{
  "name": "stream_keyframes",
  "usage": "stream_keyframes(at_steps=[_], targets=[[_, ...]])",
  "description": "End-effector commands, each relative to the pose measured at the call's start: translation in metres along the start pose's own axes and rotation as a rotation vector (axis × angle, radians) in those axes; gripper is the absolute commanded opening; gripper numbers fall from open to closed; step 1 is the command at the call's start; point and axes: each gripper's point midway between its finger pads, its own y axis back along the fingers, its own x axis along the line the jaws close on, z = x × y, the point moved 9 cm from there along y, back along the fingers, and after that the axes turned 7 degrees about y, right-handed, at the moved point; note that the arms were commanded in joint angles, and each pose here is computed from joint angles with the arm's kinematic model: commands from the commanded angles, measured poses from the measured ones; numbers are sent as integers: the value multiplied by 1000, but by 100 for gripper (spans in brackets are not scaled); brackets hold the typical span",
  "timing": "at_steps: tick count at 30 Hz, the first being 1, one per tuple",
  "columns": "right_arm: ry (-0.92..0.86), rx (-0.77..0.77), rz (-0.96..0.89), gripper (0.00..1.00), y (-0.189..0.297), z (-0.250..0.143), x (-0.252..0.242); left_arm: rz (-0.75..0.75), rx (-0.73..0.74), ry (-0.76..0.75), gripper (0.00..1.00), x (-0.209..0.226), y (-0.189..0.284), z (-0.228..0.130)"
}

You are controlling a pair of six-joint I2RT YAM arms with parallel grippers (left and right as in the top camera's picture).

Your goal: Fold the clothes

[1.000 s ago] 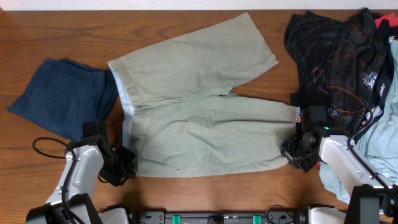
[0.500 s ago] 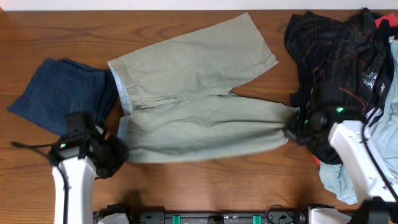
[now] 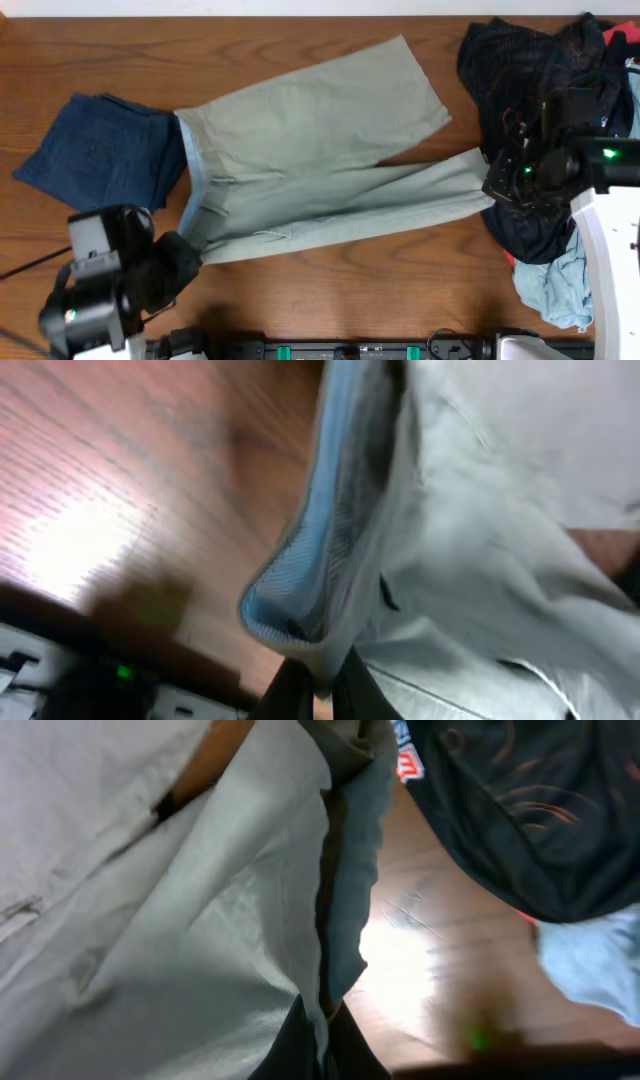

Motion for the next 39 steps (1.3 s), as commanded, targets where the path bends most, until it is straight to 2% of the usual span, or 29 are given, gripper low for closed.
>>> stream_keyframes(at_steps=[1, 7, 13, 27, 39], targets=[[14, -104, -86, 1, 29, -1, -11, -45, -57, -58, 6, -7, 31, -6], [27, -249, -125, 1, 58, -1, -15, -75, -112, -81, 6, -13, 50, -8], [113, -309, -103, 1, 53, 20, -7, 0, -171, -67, 6, -13, 44, 10], [278, -220, -78, 1, -43, 88, 33, 155, -26, 40, 6, -19, -35, 65], [352, -316, -16, 1, -112, 132, 71, 269, 42, 100, 6, -20, -103, 109]])
